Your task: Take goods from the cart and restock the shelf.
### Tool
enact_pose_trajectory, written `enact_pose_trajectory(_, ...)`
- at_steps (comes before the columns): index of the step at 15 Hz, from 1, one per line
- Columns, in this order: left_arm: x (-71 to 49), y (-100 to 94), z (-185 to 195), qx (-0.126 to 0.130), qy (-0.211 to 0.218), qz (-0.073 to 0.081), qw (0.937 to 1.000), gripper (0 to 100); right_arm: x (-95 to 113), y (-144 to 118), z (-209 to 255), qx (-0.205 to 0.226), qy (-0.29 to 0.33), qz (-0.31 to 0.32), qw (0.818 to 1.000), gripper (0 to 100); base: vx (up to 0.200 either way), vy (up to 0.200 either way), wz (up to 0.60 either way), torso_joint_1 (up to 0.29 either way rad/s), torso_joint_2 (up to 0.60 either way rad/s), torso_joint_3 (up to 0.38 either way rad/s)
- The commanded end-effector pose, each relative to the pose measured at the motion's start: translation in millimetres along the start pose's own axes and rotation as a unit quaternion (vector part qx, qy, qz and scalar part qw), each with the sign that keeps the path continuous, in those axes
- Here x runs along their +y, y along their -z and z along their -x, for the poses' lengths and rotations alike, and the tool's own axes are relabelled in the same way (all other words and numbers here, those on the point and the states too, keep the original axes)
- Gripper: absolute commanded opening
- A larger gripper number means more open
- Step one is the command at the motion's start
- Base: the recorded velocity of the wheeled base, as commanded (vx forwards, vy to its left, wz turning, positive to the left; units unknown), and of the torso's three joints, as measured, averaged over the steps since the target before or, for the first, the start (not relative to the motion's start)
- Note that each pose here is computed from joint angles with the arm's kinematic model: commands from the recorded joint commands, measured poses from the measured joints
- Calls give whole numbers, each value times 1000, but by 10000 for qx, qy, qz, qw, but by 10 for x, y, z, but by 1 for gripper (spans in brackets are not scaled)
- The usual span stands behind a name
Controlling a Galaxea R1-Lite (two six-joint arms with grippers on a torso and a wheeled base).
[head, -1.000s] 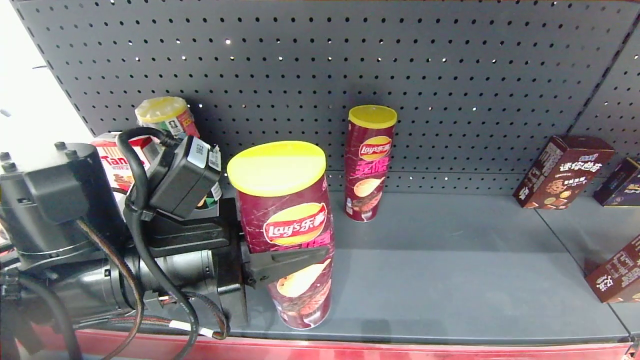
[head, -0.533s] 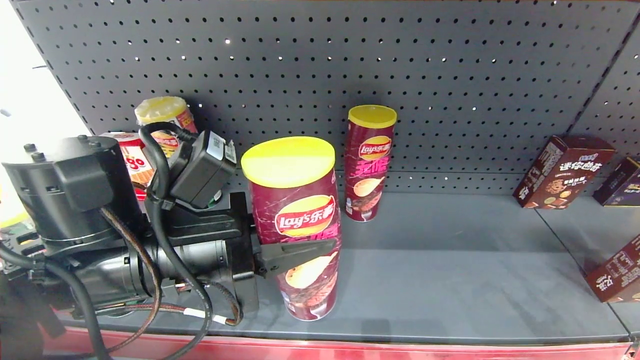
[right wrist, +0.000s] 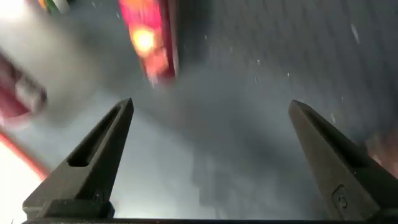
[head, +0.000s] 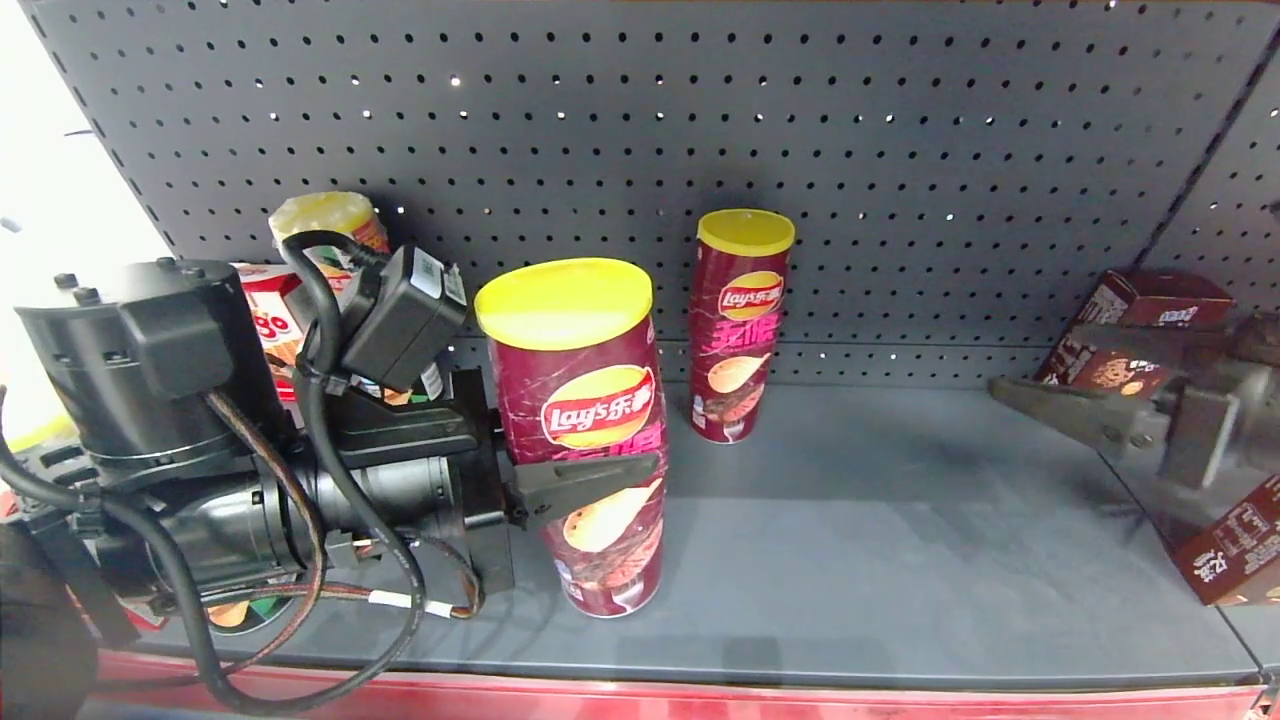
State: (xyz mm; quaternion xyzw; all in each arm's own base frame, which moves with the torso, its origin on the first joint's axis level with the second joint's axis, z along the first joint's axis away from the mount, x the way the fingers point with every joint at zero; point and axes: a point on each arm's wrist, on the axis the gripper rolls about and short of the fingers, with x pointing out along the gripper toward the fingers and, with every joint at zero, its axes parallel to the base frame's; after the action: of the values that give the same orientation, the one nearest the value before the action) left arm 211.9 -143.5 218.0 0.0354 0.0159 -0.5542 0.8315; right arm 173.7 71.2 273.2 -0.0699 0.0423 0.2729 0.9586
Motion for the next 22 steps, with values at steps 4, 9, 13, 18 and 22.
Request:
enact_pose_trajectory(4,17,3,7,4,-65,3,10000,0,-122,22,-932,-603,-1722,170,9831,100,0,0,0,0,0,0)
enact_pose_trajectory(9,28,-4,18,-10,-59,-4,10000,0,-290,194,-1268,-1091,-2697,439,9557,100,0,0,0,0,0,0)
enact_pose_trajectory(13,42,2,-2,1,-50,5,10000,0,-316,198,-1435,-1127,-2854,461,9506,100,0,0,0,0,0,0)
enact_pose_trajectory(18,48,-22,5,-35,-68,-14,10000,0,-322,327,-1695,-992,-2936,377,9500,100,0,0,0,0,0,0)
enact_pose_trajectory(22,155,-18,77,-37,-245,-3,9997,0,-335,366,-1926,-1013,-2984,395,9482,100,0,0,0,0,0,0)
